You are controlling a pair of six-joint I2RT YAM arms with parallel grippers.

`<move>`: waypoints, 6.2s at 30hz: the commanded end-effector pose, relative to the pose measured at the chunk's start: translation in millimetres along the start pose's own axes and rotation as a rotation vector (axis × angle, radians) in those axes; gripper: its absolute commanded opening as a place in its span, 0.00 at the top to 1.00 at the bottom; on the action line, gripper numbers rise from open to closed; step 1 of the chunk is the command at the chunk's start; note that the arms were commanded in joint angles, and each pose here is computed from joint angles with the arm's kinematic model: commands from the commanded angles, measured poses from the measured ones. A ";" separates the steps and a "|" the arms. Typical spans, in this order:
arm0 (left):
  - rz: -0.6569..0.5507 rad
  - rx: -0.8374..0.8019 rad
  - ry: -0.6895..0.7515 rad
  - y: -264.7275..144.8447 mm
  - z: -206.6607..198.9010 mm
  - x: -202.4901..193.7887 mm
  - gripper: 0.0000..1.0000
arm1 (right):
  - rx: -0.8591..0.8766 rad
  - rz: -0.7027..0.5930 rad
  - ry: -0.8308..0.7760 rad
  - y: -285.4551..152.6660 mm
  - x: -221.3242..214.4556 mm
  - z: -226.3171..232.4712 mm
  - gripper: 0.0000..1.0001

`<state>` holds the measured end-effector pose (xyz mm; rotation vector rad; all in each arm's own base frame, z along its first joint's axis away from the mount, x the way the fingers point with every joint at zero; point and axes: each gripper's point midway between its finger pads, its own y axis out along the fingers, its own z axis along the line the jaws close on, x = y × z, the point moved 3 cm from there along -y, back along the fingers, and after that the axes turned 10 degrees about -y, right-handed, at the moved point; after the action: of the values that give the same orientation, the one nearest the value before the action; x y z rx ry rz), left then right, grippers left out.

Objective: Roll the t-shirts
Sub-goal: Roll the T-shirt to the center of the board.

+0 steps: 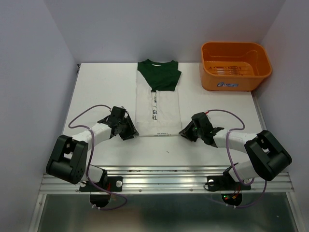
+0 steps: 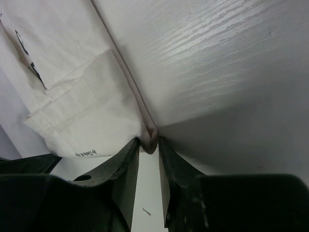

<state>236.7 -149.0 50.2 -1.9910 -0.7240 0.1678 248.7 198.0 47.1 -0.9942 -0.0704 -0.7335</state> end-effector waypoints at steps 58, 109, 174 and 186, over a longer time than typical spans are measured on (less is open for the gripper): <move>-0.187 -0.067 0.020 -33.1 -81.6 89.3 1.00 | 0.048 -0.177 -0.130 -0.3 90.7 73.8 0.99; -0.210 -0.041 0.112 -13.6 -115.1 124.8 0.78 | 0.008 -0.175 -0.336 36.6 111.3 102.8 0.86; 0.048 -0.239 0.230 -18.0 -104.5 -34.1 0.80 | 0.129 0.102 -0.408 6.5 -31.0 99.8 0.84; 0.047 -0.067 0.287 26.4 -78.5 -28.6 0.83 | -0.040 0.123 -0.375 23.5 -46.6 43.6 0.85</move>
<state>245.7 -235.4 53.9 -2.0806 -0.4840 -0.0333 250.2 283.0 50.9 -1.0736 -0.3426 -0.4233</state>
